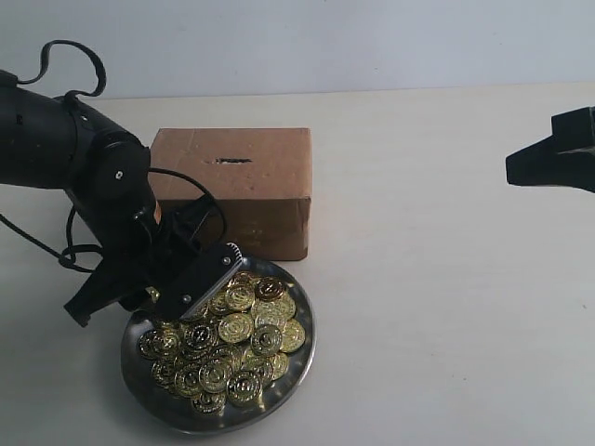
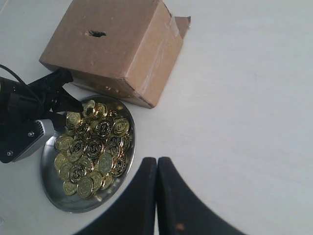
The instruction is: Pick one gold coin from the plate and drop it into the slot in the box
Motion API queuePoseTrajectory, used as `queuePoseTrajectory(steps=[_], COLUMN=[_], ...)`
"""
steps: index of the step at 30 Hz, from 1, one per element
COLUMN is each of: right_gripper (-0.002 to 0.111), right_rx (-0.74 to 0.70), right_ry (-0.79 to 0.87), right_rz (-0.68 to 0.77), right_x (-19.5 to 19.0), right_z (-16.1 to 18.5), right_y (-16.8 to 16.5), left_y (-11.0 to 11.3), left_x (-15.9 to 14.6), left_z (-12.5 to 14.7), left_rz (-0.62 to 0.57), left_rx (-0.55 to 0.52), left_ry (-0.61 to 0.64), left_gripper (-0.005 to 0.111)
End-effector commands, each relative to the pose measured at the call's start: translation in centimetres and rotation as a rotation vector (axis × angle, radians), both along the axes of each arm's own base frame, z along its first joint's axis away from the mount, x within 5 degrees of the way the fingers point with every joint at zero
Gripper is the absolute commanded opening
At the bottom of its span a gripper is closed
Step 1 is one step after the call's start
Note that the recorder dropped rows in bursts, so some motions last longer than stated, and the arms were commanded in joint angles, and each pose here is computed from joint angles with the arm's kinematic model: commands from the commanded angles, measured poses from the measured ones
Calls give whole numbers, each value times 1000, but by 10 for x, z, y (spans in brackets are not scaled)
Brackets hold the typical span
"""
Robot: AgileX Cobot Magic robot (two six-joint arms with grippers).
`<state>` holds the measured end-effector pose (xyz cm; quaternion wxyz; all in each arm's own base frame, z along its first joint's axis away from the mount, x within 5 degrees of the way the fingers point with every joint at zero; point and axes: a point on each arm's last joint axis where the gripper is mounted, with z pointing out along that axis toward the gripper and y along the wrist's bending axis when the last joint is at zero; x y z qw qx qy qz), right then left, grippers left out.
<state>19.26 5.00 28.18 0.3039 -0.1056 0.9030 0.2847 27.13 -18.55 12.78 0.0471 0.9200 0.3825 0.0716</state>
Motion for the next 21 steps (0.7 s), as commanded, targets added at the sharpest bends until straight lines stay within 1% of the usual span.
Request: queuePoseTrajectory(steps=[1, 12, 21], right_gripper=[0, 0, 0], right_rx=[3, 1, 1], right_ry=[-17, -19, -19], right_rz=[-5, -3, -3], right_x=[2, 2, 2], right_z=[2, 2, 2], right_y=[-1, -1, -1], left_y=[1, -1, 0], left_x=[0, -1, -2], left_z=[0, 0, 0], left_rz=[3, 14, -18], left_rx=[-1, -16, -7], left_ry=[-2, 10, 14], left_gripper=[49, 48, 48])
